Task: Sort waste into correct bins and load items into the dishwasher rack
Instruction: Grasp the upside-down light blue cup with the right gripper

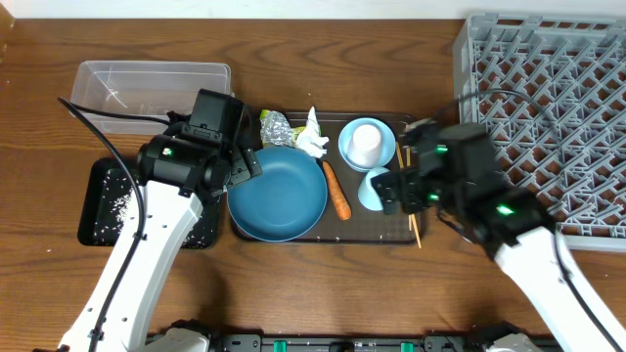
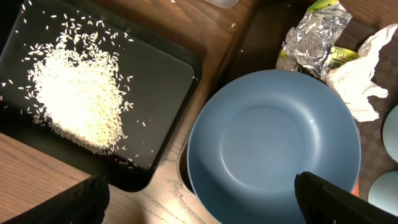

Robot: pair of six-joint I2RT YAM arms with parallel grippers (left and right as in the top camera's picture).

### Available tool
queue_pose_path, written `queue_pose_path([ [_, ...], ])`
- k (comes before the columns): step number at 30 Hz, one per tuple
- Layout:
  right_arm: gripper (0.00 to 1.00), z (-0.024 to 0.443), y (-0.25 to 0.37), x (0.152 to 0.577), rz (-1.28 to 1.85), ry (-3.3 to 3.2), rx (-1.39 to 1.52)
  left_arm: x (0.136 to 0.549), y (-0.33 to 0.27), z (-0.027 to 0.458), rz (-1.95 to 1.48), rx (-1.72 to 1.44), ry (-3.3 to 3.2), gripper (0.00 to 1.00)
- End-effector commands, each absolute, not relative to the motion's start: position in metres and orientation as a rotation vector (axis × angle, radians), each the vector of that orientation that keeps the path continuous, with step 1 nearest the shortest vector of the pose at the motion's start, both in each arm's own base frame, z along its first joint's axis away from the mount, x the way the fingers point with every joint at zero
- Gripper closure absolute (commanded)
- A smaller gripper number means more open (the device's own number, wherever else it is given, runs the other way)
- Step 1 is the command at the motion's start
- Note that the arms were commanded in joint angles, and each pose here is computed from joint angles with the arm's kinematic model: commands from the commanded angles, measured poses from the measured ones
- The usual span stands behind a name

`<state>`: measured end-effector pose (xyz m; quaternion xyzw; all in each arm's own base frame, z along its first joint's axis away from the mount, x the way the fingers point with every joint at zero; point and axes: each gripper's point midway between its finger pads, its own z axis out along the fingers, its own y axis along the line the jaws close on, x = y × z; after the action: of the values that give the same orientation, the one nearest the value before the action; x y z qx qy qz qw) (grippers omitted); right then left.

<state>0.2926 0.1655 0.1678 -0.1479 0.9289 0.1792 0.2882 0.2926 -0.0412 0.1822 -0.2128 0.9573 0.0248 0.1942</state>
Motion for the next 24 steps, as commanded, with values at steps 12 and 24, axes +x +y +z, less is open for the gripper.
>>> queue_pose_path([
  [12,0.01,0.113,0.177,0.323,0.31,2.581,-0.342,0.294,-0.036,0.186,0.092,-0.603,2.668,0.02],
  [24,0.01,0.067,0.188,0.326,0.228,2.672,-0.315,0.294,-0.036,0.186,0.092,-0.603,2.668,0.02],
])
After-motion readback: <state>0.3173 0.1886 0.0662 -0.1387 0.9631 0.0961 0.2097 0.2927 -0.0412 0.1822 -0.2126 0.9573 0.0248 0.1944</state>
